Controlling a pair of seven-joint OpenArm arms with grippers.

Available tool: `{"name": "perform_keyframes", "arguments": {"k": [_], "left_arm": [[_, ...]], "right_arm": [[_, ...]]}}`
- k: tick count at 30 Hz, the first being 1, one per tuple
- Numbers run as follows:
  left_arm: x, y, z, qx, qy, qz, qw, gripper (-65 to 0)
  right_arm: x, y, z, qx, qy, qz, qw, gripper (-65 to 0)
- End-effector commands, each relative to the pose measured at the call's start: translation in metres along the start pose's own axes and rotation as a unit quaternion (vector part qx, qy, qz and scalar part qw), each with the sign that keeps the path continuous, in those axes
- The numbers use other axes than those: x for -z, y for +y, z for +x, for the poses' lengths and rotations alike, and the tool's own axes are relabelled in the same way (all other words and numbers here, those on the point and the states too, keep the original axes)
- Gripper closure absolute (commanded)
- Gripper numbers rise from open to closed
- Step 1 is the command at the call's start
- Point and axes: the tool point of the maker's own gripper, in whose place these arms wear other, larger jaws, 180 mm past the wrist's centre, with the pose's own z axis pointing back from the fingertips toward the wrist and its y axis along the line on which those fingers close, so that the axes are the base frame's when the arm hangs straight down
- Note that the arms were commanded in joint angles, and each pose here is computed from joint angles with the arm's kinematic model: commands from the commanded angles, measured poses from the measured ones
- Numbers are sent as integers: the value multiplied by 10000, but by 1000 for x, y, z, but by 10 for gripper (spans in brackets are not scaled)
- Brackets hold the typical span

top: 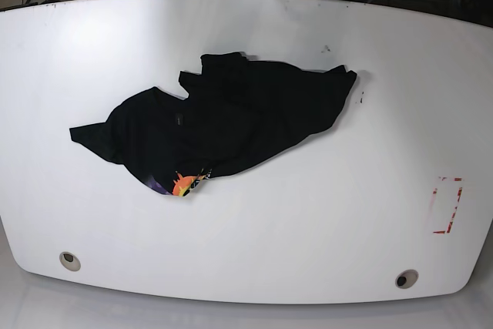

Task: Layout the t-shirt on the table in an organized manner, then fold the t-shirt properly

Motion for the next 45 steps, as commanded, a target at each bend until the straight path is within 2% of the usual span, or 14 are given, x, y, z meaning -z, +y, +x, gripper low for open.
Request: {"name": "perform_keyframes", "arguments": {"k": [1, 45], "left_arm": [[0, -2, -8, -3, 87, -19, 10000, -285], [0, -1, -9, -43, 119, -34, 9999, -286]], "right_arm": [[0, -2, -1, 36, 24, -3, 10000, -12], [0, -2, -6, 44, 105, 5, 9999, -11]]}}
